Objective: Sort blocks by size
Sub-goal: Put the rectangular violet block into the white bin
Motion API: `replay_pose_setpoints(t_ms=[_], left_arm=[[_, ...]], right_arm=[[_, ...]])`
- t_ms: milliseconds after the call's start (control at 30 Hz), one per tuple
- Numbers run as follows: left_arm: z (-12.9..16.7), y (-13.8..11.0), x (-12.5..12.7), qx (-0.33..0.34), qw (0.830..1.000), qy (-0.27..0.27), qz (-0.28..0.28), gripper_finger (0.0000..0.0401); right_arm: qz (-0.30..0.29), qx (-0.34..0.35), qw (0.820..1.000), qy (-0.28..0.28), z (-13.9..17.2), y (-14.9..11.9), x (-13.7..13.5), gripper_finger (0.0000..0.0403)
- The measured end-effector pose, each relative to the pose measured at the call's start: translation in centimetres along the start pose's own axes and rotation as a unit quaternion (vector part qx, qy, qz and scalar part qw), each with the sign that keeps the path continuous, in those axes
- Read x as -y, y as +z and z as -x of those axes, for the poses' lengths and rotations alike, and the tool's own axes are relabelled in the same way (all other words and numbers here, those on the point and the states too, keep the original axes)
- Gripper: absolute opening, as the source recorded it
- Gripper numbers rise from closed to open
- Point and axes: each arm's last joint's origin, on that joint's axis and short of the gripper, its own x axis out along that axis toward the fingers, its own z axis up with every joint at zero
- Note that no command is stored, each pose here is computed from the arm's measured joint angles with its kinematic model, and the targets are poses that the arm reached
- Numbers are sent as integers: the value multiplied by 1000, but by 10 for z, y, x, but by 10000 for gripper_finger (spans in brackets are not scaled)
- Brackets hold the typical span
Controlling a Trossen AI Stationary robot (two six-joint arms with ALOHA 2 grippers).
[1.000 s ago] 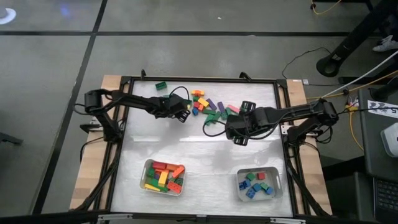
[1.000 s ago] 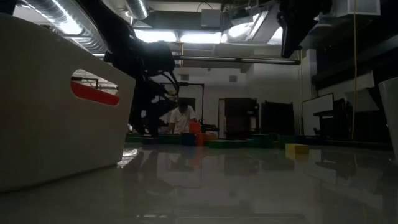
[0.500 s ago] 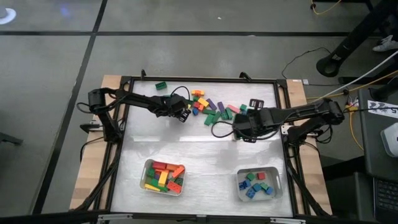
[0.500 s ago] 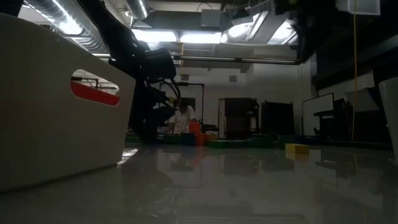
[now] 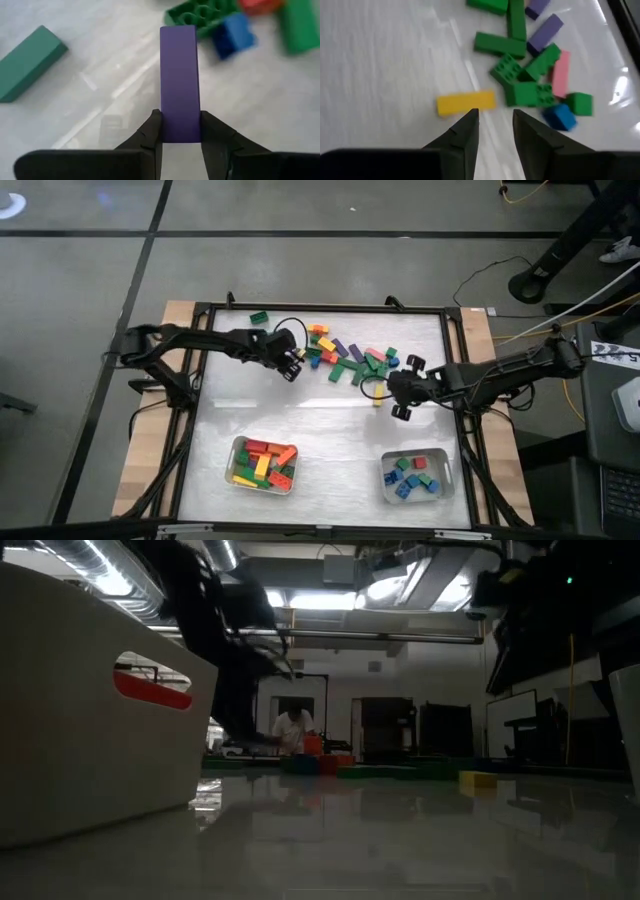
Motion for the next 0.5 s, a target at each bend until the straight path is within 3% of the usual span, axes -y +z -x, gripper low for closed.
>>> replay_pose_setpoints(t_ms=[267, 500], left_arm=[[67, -15, 14, -18, 989, -139, -42, 82], [113, -56, 40, -83, 938, -284, -180, 92]], right_arm=[[-164, 36, 986, 15, -33, -1, -15, 119], [-187, 0, 982, 7, -52, -4, -24, 119]])
